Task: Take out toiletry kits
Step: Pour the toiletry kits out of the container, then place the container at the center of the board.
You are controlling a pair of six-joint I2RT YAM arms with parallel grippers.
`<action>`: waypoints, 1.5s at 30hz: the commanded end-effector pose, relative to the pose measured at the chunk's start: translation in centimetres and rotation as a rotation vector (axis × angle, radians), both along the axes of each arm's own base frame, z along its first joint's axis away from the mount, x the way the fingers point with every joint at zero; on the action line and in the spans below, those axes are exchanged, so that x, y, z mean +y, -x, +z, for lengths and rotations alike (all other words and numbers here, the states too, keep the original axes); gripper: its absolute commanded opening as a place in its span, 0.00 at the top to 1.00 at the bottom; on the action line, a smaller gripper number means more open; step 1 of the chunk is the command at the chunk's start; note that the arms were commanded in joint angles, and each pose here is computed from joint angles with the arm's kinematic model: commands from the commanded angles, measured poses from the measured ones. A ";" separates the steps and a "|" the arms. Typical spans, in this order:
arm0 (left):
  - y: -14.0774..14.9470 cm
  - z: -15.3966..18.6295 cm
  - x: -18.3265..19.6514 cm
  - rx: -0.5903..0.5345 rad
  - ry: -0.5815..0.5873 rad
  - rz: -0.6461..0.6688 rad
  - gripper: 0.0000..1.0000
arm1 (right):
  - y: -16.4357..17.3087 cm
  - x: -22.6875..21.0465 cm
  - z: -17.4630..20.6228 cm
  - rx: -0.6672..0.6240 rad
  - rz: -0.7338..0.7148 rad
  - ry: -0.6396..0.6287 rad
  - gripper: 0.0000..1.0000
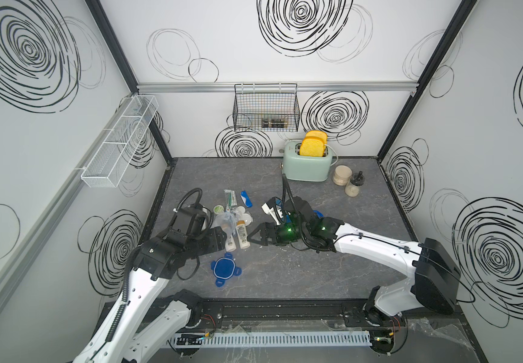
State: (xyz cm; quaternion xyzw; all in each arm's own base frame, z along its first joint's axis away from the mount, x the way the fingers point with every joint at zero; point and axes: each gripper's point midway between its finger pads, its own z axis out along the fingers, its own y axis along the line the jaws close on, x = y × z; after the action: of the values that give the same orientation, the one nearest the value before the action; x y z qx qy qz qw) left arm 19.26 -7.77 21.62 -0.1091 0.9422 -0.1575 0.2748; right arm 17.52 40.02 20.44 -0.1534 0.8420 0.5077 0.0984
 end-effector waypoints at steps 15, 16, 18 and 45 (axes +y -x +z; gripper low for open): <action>-8.7 -1.8 6.5 -0.335 -0.101 0.434 0.79 | 0.8 -1.3 0.9 -0.061 0.008 -0.025 0.08; -8.9 -2.2 7.1 -0.344 -0.112 0.458 0.79 | 0.8 -1.5 0.8 -0.061 0.007 -0.023 0.08; -9.1 -3.0 8.4 -0.363 -0.153 0.518 0.78 | 1.1 -1.8 0.4 -0.060 0.011 -0.018 0.08; -8.4 -13.5 9.0 -0.147 0.028 0.516 0.07 | -1.2 -6.0 1.3 -0.240 0.001 0.016 0.06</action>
State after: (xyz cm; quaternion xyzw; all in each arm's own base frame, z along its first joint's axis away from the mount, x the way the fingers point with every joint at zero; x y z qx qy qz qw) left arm 27.69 1.80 8.26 -0.3381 0.8573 -0.0863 0.3785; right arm 18.29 34.69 20.52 -0.1929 0.8325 0.4905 0.1707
